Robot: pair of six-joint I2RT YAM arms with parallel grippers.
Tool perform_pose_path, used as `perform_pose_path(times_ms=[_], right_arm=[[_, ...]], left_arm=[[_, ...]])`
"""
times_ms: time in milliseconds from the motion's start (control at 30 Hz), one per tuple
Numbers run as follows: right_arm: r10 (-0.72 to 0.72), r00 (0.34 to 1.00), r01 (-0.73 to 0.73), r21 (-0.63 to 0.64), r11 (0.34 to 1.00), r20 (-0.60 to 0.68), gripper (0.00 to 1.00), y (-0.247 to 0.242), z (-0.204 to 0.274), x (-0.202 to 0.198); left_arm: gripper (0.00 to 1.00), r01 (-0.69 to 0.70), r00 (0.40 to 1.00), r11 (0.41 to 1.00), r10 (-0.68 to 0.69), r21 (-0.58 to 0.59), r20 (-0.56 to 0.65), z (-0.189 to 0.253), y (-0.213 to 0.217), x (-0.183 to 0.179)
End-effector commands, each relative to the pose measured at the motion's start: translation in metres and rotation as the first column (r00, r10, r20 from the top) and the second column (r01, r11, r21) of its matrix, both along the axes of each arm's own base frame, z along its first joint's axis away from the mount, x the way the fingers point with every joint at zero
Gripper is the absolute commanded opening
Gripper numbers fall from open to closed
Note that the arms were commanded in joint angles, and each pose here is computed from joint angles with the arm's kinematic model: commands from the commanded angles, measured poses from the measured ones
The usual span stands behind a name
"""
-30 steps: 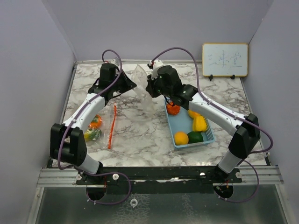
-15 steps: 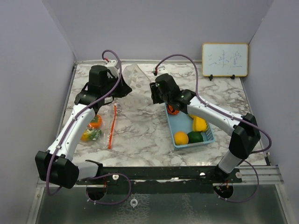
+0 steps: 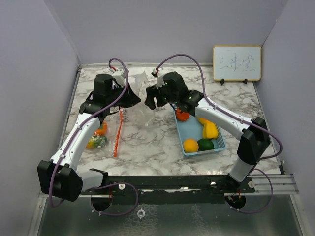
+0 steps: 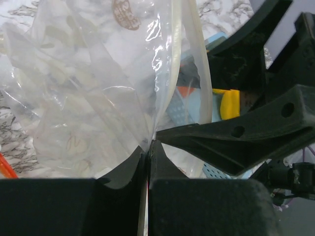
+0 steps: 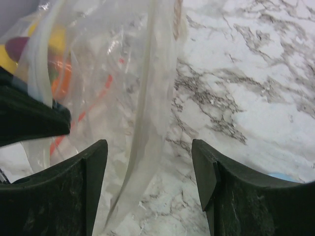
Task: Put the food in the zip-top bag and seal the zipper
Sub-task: Open the zipper of the food storage bag.
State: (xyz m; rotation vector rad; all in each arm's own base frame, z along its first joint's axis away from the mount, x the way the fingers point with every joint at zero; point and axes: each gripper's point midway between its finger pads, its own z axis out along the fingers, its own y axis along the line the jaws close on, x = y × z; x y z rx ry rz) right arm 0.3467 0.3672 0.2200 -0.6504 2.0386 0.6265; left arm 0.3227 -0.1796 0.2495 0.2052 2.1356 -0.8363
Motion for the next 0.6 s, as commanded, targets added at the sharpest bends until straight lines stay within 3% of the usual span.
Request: perform_pose_path(times_ms=[0, 100, 167, 267, 400, 467, 567], right_arm=[[0.032, 0.998, -0.035, 0.056, 0.998, 0.048, 0.69, 0.026, 0.016, 0.019], [-0.103, 0.994, 0.105, -0.045, 0.994, 0.047, 0.69, 0.008, -0.004, 0.040], [-0.243, 0.968, 0.250, -0.160, 0.955, 0.059, 0.68, -0.022, -0.025, 0.051], [-0.383, 0.916, 0.400, -0.312, 0.862, 0.117, 0.67, -0.074, -0.051, 0.057], [-0.464, 0.883, 0.451, -0.394, 0.801, 0.068, 0.66, -0.127, -0.083, 0.053], [-0.431, 0.902, 0.412, -0.368, 0.833, 0.033, 0.67, -0.130, -0.087, 0.050], [-0.239, 0.971, 0.228, -0.269, 0.936, -0.008, 0.68, -0.098, -0.079, 0.038]], left_arm=[[0.00, 0.094, 0.994, 0.991, -0.088, -0.095, 0.070, 0.027, -0.015, -0.012], [0.00, 0.122, 0.990, 0.987, -0.114, -0.100, 0.081, 0.033, -0.016, -0.020], [0.00, 0.076, 0.994, 0.996, -0.072, -0.053, 0.083, 0.033, -0.007, -0.020], [0.00, -0.062, 0.996, 0.991, 0.055, 0.122, 0.065, 0.022, 0.028, -0.015], [0.00, -0.202, 0.979, 0.910, 0.195, 0.361, 0.057, 0.011, 0.077, -0.013], [0.00, -0.204, 0.978, 0.889, 0.202, 0.410, 0.050, 0.008, 0.085, -0.015], [0.00, -0.188, 0.981, 0.902, 0.192, 0.389, 0.028, 0.004, 0.078, -0.011]])
